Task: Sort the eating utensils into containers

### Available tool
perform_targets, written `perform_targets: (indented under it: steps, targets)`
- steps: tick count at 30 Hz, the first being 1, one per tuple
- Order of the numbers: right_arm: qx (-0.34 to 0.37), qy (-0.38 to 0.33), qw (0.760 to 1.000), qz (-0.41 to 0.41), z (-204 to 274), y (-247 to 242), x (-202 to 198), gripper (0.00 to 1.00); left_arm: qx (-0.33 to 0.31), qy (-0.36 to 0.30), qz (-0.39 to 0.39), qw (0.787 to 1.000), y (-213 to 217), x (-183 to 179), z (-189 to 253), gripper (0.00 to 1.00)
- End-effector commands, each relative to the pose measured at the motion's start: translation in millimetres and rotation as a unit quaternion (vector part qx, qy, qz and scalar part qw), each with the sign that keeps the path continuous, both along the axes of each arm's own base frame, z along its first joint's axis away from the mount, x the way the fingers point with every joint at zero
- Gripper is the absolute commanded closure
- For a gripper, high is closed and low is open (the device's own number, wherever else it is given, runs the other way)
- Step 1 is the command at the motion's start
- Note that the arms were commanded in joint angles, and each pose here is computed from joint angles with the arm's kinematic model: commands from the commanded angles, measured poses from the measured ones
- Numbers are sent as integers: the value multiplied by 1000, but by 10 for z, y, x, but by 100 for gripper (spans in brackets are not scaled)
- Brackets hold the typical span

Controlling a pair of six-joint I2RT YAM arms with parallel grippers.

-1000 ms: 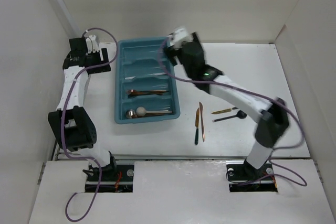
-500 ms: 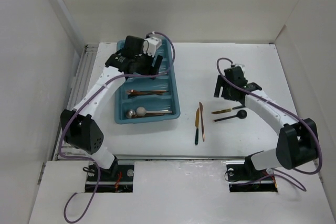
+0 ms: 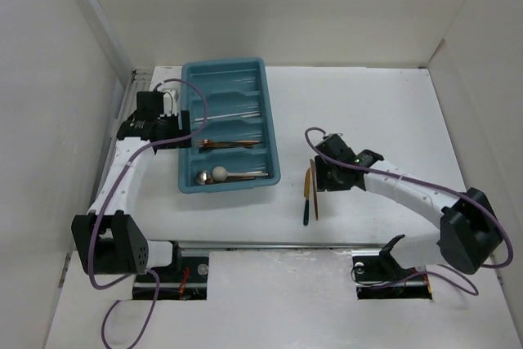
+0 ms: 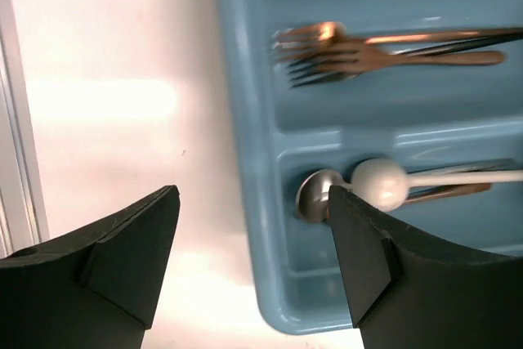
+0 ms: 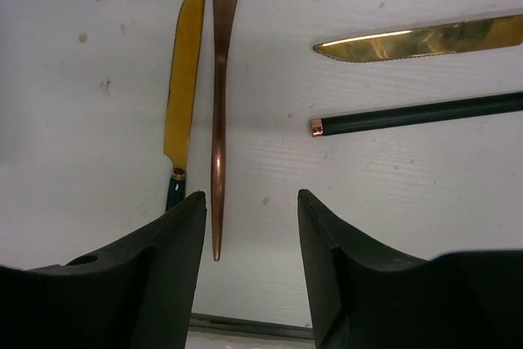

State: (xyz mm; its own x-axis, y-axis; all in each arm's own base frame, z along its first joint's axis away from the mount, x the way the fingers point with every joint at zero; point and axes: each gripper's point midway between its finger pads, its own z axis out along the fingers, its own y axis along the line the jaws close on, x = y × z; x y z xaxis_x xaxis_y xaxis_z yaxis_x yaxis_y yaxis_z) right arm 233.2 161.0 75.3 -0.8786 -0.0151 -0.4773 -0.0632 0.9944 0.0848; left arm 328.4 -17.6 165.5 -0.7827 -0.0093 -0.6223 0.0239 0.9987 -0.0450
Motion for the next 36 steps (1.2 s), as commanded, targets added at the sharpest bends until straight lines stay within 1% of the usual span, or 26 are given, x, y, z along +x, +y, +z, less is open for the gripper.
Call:
perform_targets:
  steps: [1,3,4,8,9,12,13,14,15,16,17,18,19,21,22,23,24,25,26,27,28,30,33,36]
  targets:
    - [-18,7,1000,17,-37,19,-7,46,-18,-3,38,999,76,-87,-93,30]
    - [-5,9,999,34,-59,106,11,46,-19,-7,43,999,110,-89,-98,30]
    - [1,10,999,37,-88,151,37,46,-21,0,52,998,135,-120,-155,30]
    - [-11,30,998,58,-267,189,42,46,-26,12,57,998,168,-145,-305,30]
    - [-17,30,997,68,-274,197,64,45,-31,17,53,998,147,-143,-331,30]
    - [-17,27,999,44,-247,131,280,43,-34,15,57,998,145,-83,-330,30]
    - [-6,39,999,31,-243,77,323,43,-31,8,60,998,162,-51,-280,30]
    - [-3,41,999,-20,-179,-166,480,39,-31,6,60,998,163,-17,-261,30]
    - [-4,53,997,-53,-195,-308,530,36,-27,-12,63,998,184,62,-157,30]
    - [4,63,993,-99,-207,-437,576,33,-24,-25,58,998,191,118,-92,30]
    - [10,67,986,-154,-212,-691,647,30,-16,-34,49,998,203,180,-59,30]
    - [17,67,981,-183,-211,-788,681,23,-12,-42,44,998,211,243,-25,30]
    - [29,66,973,-221,-200,-866,687,20,-9,-62,33,998,175,320,103,30]
    - [30,60,962,-266,-144,-1009,716,17,1,-71,24,997,155,416,167,30]
    - [32,59,954,-292,-124,-1066,704,17,2,-85,-8,996,30,497,248,30]
    - [33,48,953,-299,-29,-1084,732,17,0,-98,-33,995,-69,538,324,30]
    - [19,35,951,-306,41,-1149,748,14,-8,-104,-67,992,-215,590,348,31]
    - [9,28,950,-311,184,-1203,730,7,-1,-114,-116,987,-419,680,423,31]
    - [1,24,942,-335,259,-1303,713,3,-4,-122,-138,983,-530,746,492,31]
    - [-13,17,935,-353,330,-1414,691,1,-9,-116,-150,982,-625,771,508,31]
    - [-16,24,928,-371,353,-1543,619,1,-10,-111,-156,981,-676,810,521,31]
    - [-9,18,913,-408,356,-1670,524,1,-17,-100,-155,983,-746,876,518,31]
    - [-8,43,884,-465,145,-1837,301,1,-22,-100,-163,981,-834,789,505,31]
    - [12,67,877,-476,-114,-1820,238,1,-30,-106,-167,980,-920,690,562,31]
